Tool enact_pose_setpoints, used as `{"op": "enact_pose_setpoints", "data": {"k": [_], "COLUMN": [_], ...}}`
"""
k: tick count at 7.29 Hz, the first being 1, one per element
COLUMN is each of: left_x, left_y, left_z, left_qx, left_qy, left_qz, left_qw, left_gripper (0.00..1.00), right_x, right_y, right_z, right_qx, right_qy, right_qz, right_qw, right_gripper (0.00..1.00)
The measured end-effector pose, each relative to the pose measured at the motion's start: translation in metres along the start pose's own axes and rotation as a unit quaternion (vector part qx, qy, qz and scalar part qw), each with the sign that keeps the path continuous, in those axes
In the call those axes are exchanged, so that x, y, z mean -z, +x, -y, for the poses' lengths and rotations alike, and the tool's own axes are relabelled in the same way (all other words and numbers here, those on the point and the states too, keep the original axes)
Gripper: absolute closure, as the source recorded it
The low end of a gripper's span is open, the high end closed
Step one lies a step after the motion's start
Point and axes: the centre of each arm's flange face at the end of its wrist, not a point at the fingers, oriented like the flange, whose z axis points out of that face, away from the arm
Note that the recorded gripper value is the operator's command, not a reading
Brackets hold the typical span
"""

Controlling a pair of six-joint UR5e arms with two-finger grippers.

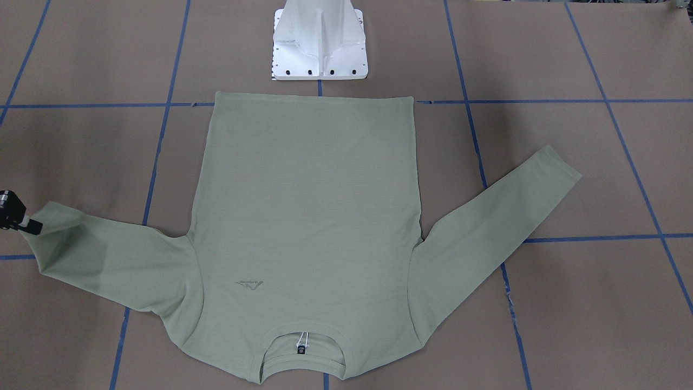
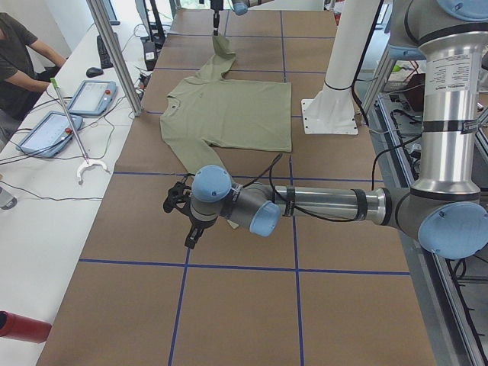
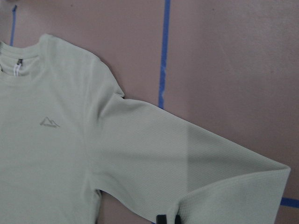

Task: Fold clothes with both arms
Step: 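Lift the sleeve with the right gripper and fold it across the chest toward the collar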

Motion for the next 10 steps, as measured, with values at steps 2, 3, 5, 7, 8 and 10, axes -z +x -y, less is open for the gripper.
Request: {"op": "enact_pose_setpoints", "data": {"k": [2, 3, 5, 7, 8, 10], "left_x": [0.005, 0.007, 0.01, 0.013, 0.014, 0.014], "left_y": [0.004, 0.004, 0.005, 0.003, 0.002, 0.003], "left_z": [0.0, -0.001, -0.001, -0.002, -0.003, -0.003], "left_qx": [-0.001, -0.001, 0.0, 0.001, 0.001, 0.0], "left_qy": [0.003, 0.004, 0.006, 0.009, 0.01, 0.011], "left_qz": [0.001, 0.001, 0.002, 0.004, 0.005, 0.005], "left_qw": [1.0, 1.0, 1.0, 0.9999, 0.9999, 0.9999], "left_gripper": [0.0, 0.0, 0.0, 0.0, 0.0, 0.0], "right_x": [-0.047, -0.075, -0.111, -0.157, -0.181, -0.223], "right_y": [-0.112, -0.168, -0.277, -0.383, -0.426, -0.465], "right_z": [0.025, 0.027, 0.019, -0.006, -0.02, -0.043], "right_qx": [-0.021, -0.022, -0.015, 0.007, 0.018, 0.029], "right_qy": [0.028, 0.054, 0.096, 0.137, 0.147, 0.148], "right_qz": [0.0, -0.002, 0.017, 0.033, 0.037, 0.028], "right_qw": [0.9994, 0.9983, 0.9951, 0.9901, 0.9883, 0.9882], "right_gripper": [1.0, 1.0, 1.0, 1.0, 1.0, 1.0]}}
